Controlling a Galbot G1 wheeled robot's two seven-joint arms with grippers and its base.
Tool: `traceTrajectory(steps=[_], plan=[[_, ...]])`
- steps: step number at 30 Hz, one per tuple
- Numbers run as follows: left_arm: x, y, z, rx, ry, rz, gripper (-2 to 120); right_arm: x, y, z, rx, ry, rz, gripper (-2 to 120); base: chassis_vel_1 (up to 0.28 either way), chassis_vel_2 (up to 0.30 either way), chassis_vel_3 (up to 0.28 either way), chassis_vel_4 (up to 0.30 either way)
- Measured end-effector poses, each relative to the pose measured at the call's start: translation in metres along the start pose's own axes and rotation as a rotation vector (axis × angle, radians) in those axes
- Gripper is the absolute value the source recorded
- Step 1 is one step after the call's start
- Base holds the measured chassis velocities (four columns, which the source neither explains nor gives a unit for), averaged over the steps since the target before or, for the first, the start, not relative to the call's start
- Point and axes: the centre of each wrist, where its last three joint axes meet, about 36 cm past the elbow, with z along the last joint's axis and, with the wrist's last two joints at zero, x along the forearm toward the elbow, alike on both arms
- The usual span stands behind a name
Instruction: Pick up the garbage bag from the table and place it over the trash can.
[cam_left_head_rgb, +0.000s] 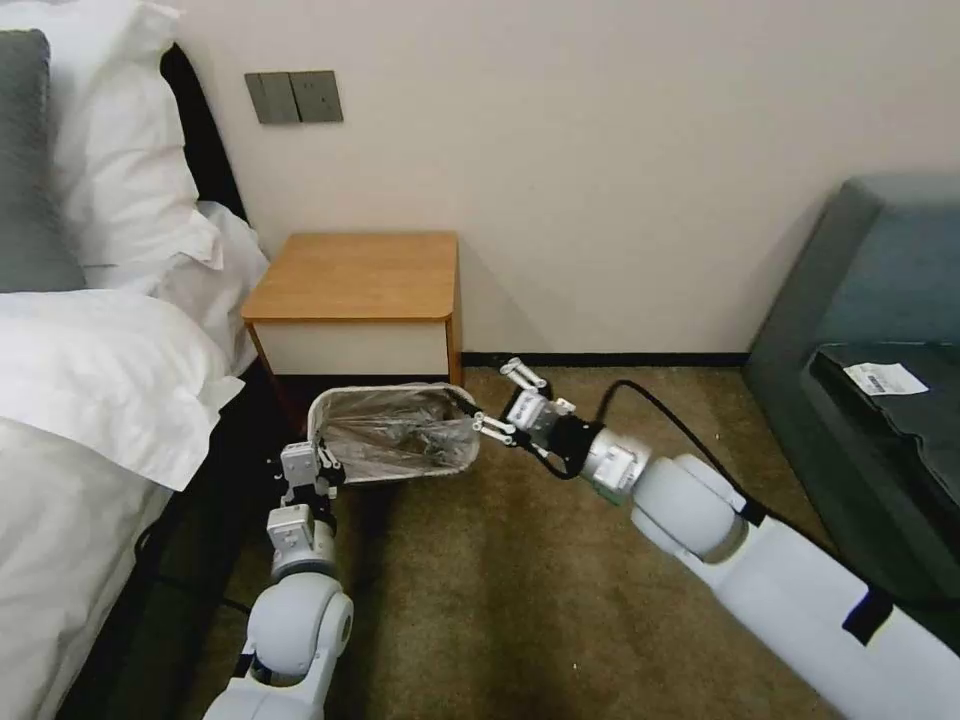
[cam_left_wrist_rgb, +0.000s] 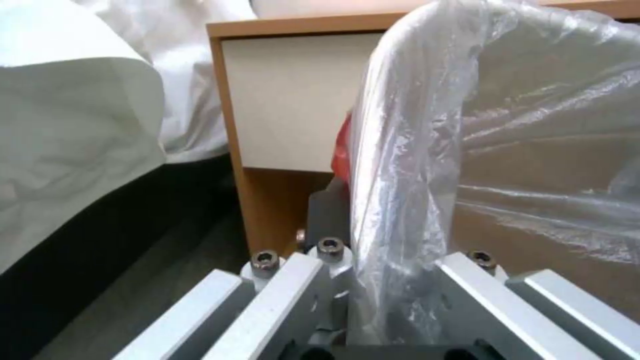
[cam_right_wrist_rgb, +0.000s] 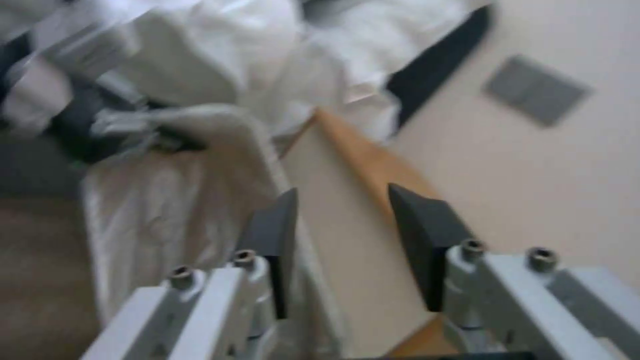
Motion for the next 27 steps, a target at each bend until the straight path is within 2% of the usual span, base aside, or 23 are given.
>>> traceTrajectory(steps=[3, 8, 10, 17, 20, 27], plan=[[-0.001, -0.002, 0.001, -0.006, -0.012, -0.002, 0, -0.020, 0.002, 0.004, -0.067, 0.046, -0.049, 19, 0.000, 0.000, 0.000, 0.000], [-0.002, -0.002, 0.001, -0.012, -0.017, -0.003, 0, -0.029, 0.006, 0.009, -0.119, 0.069, -0.062, 8, 0.000, 0.000, 0.000, 0.000], [-0.002, -0.002, 0.002, -0.017, -0.019, -0.004, 0, -0.036, 0.010, 0.013, -0.161, 0.089, -0.070, 0, 0.000, 0.000, 0.000, 0.000], [-0.005, -0.002, 0.003, -0.022, -0.023, -0.010, 0, -0.058, 0.022, 0.022, -0.232, 0.161, -0.107, 0, 0.000, 0.000, 0.000, 0.000], [-0.007, -0.004, 0.002, -0.018, -0.025, -0.014, 0, -0.085, 0.028, 0.032, -0.211, 0.231, -0.141, 0, 0.000, 0.000, 0.000, 0.000], [-0.006, -0.005, 0.005, -0.038, -0.031, -0.019, 0, -0.118, 0.021, 0.034, -0.152, 0.305, -0.141, 0, 0.000, 0.000, 0.000, 0.000]])
